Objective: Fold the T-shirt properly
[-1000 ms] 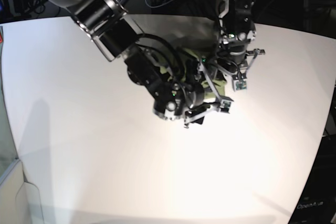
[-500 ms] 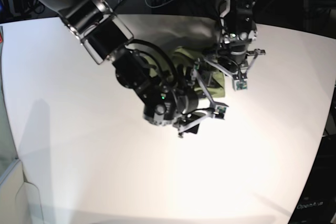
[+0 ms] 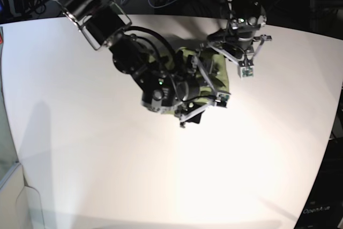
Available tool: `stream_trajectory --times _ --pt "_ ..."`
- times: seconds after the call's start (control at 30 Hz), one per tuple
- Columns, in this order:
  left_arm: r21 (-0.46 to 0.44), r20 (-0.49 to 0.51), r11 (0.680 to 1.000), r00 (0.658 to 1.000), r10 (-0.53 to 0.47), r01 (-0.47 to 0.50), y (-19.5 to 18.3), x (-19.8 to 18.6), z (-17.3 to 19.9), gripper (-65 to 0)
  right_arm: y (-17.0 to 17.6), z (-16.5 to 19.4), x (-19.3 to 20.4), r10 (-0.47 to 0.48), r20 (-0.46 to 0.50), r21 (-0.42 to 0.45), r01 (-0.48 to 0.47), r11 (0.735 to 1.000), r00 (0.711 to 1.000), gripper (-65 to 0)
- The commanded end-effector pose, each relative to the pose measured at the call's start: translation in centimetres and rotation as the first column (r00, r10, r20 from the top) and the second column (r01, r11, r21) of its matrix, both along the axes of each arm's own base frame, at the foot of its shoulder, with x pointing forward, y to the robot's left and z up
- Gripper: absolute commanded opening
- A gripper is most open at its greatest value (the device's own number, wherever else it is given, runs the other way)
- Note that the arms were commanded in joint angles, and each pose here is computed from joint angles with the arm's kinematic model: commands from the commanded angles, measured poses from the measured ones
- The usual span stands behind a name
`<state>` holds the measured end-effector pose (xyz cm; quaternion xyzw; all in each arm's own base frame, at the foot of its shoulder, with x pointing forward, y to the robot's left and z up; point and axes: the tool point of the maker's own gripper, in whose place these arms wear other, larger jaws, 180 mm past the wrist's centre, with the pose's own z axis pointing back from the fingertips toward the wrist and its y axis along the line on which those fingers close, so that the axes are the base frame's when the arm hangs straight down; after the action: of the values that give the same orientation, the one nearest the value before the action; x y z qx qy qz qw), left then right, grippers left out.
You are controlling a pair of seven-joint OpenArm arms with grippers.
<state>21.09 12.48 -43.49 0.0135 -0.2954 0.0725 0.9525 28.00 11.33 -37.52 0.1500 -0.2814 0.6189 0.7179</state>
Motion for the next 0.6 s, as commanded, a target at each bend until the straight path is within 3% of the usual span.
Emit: stream_trajectory --times 0.0,0.57 --pt "-0.003 -0.001 1.0 1.0 0.001 -0.001 0.0 -0.3 0.2 -62.8 0.6 1.5 0.8 0.009 0.034 0.023 -0.01 1.0 0.999 -14.9" --pt "0.016 0.019 1.0 1.0 -0.015 0.015 0.4 0.5 0.3 -62.8 -2.0 3.0 1.5 0.0 0.109 -0.075 0.009 0.997 0.994 -15.1"
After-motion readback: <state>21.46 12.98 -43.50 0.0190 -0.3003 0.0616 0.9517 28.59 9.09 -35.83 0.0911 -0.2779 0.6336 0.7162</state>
